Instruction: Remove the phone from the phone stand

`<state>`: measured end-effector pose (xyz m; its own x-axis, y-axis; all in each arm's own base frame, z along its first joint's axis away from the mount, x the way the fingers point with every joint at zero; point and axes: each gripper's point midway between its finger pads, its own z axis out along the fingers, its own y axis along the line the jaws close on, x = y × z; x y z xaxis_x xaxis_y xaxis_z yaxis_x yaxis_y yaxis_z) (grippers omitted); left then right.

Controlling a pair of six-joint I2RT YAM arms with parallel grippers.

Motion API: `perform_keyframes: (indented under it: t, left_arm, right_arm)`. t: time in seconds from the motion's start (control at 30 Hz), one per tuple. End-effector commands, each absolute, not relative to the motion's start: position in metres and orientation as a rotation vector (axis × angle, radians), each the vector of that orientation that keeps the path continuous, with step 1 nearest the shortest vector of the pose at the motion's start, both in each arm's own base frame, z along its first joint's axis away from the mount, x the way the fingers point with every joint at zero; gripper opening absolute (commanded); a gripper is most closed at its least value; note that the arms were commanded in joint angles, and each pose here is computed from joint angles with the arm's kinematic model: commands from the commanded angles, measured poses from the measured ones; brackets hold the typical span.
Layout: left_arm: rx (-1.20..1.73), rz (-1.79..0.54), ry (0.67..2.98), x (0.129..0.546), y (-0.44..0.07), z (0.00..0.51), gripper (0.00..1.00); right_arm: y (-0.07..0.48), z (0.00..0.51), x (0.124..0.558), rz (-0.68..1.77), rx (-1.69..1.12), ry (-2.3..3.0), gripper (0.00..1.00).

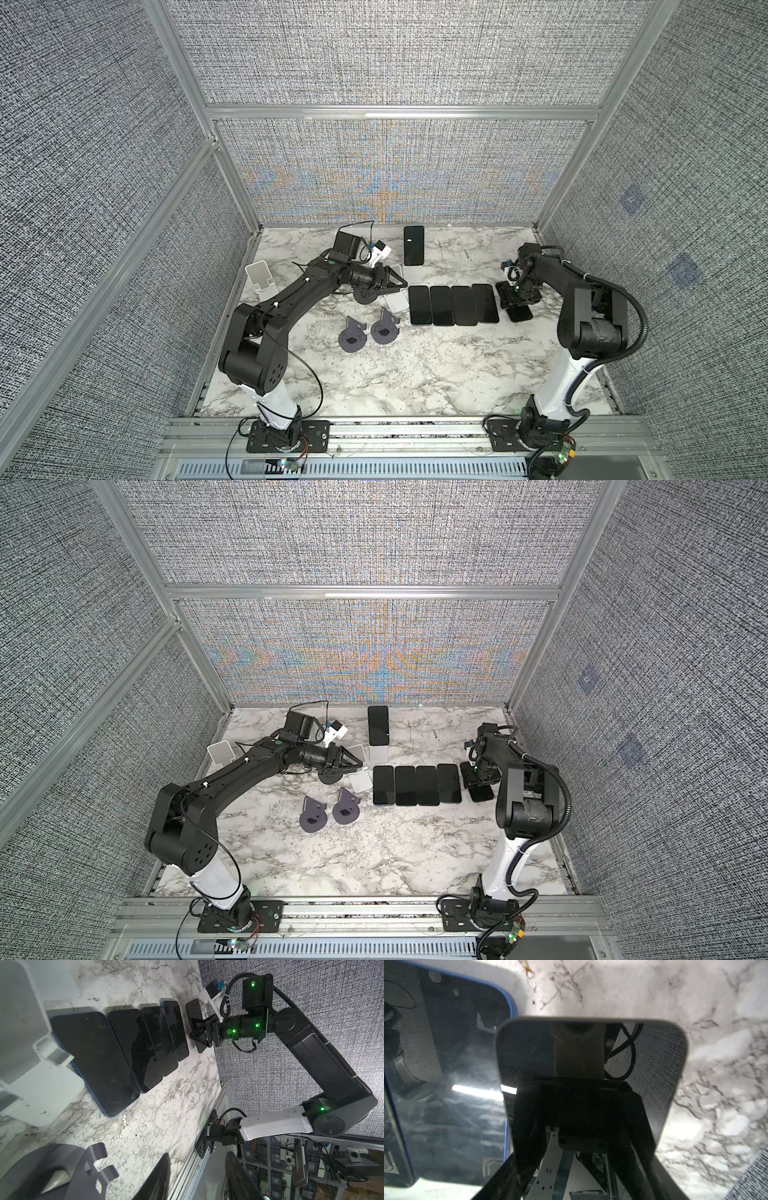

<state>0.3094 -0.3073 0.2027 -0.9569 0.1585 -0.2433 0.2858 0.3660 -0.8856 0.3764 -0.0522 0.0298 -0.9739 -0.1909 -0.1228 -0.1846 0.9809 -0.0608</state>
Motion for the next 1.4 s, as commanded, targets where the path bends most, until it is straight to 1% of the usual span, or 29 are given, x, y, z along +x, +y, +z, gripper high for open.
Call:
perform_keyframes:
  t: [0.0,0.13,0.4,0.63,0.77,0.87,0.93,0.97,1.0,1.03,1.37]
  left_arm:
    - [0.427,-1.638,2.481,0.31,-0.306,0.208,0.44]
    - [0.43,-1.636,2.482,0.31,-0.306,0.208,0.44]
    - [0.437,-1.633,2.479,0.309,-0.306,0.21,0.44]
    - [0.443,-1.625,2.478,0.309,-0.305,0.21,0.44]
    - [0.445,-1.621,2.478,0.309,-0.305,0.211,0.44]
    - [0.446,-1.62,2.477,0.309,-0.305,0.211,0.44]
    - [0.446,-1.62,2.476,0.309,-0.305,0.212,0.44]
    - [0.447,-1.618,2.477,0.309,-0.305,0.211,0.44]
    - [0.448,-1.617,2.476,0.309,-0.305,0.212,0.44]
    - [0.448,-1.615,2.476,0.309,-0.305,0.212,0.44]
    - [0.449,-1.612,2.478,0.309,-0.304,0.211,0.44]
  right_arm:
    - [-0.048,0.029,0.383,-0.023,-0.237,2.98,0.0]
    - [-0.046,0.025,0.386,0.022,-0.197,2.978,0.0]
    - [-0.047,0.02,0.383,0.035,-0.158,2.995,0.0]
    - [-0.043,0.013,0.379,0.081,-0.137,3.015,0.19]
    - [-0.043,0.013,0.377,0.08,-0.135,3.021,0.21]
    - [-0.044,0.013,0.376,0.073,-0.113,3.027,0.25]
    - [-0.043,0.014,0.375,0.075,-0.105,3.025,0.29]
    - [-0.044,0.015,0.375,0.072,-0.1,3.023,0.32]
    - [-0.044,0.016,0.374,0.071,-0.101,3.024,0.37]
    - [-0.044,0.016,0.374,0.071,-0.103,3.027,0.39]
    - [-0.043,0.012,0.369,0.075,-0.11,3.049,0.49]
